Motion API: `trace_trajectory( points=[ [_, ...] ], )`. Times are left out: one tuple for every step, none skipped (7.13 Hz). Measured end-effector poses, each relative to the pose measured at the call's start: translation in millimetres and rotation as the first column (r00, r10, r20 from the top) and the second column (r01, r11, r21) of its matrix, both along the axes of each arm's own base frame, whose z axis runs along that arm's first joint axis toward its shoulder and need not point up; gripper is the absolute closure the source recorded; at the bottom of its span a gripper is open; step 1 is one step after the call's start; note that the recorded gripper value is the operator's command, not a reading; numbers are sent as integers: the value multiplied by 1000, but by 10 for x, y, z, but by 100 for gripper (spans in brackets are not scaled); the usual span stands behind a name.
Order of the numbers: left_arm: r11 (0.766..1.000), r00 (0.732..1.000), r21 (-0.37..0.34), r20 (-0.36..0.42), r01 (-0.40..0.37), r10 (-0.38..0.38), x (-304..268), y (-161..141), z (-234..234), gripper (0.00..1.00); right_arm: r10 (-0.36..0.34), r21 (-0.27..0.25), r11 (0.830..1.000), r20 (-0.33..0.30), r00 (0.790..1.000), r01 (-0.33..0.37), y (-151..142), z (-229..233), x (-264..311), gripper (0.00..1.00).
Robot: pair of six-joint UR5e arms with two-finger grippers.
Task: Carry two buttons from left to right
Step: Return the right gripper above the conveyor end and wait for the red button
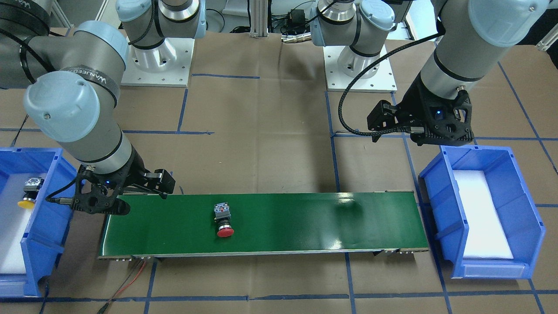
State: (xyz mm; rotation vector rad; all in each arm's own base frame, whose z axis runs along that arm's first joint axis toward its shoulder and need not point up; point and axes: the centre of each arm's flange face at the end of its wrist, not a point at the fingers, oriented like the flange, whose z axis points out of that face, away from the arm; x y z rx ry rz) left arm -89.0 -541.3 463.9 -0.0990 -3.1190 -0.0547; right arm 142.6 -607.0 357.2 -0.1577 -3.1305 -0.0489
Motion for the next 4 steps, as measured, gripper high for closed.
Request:
trace_trajectory(
  points=[
    [1000,1000,1,0,0,0,0,2,-6,0,0,3,1000,0,1000,0,15,-10,0,0],
    [1000,1000,3,0,0,0,-1,7,-15,0,0,5,1000,0,1000,0,18,-20,1,0],
    [1000,1000,7,-1,0,0,-2,19,-35,0,1,8,1000,0,1000,-1,18,-32,2,0],
    [1000,1000,17,0,12,-12,14,39,-70,0,1,11,1000,0,1000,-1,15,-46,4,0]
  ],
)
